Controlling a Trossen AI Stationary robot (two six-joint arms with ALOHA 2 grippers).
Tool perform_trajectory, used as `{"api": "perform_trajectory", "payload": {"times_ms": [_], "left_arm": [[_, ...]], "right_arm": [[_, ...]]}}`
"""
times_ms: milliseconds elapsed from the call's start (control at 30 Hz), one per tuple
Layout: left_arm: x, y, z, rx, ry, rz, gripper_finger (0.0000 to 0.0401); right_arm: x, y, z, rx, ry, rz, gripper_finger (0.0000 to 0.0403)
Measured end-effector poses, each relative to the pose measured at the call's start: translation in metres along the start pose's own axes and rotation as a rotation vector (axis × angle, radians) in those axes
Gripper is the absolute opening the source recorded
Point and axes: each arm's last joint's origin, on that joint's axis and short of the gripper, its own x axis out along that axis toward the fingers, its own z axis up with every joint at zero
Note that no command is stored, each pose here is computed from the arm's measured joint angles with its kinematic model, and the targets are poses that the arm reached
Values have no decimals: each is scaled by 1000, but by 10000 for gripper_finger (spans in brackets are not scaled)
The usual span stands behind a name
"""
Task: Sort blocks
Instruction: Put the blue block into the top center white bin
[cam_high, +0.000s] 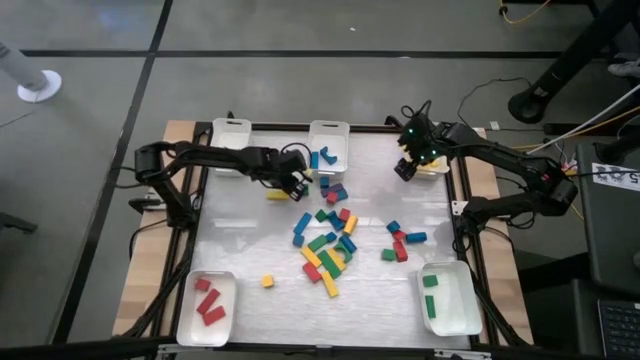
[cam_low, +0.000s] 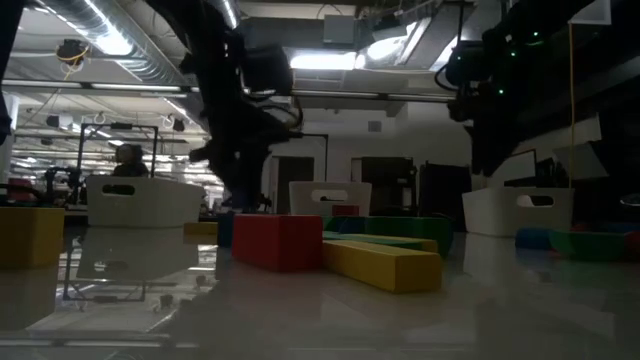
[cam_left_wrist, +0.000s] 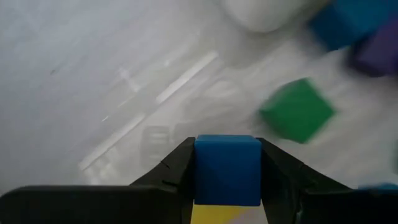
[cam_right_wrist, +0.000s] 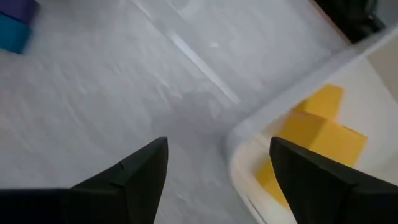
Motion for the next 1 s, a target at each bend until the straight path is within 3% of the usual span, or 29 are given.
{"api": "perform_trajectory", "payload": {"times_ms": [267, 467, 600, 800, 1000], "left_arm": [[-42, -1, 13, -11, -89, -155, 119], [-60, -7, 31, -17, -296, -273, 121], [-60, -17, 48, 43, -479, -333, 122], [-40, -24, 59, 220, -597, -269, 127], [-19, -21, 62, 274, -588, -160, 153]], "right_arm": [[0, 4, 6, -9, -59, 140, 280], [-3, 12, 13, -58, -135, 334, 280], [-4, 30, 18, -140, -195, 377, 280], [-7, 72, 15, -325, -231, 442, 280], [-5, 111, 4, -464, -220, 414, 280]]}}
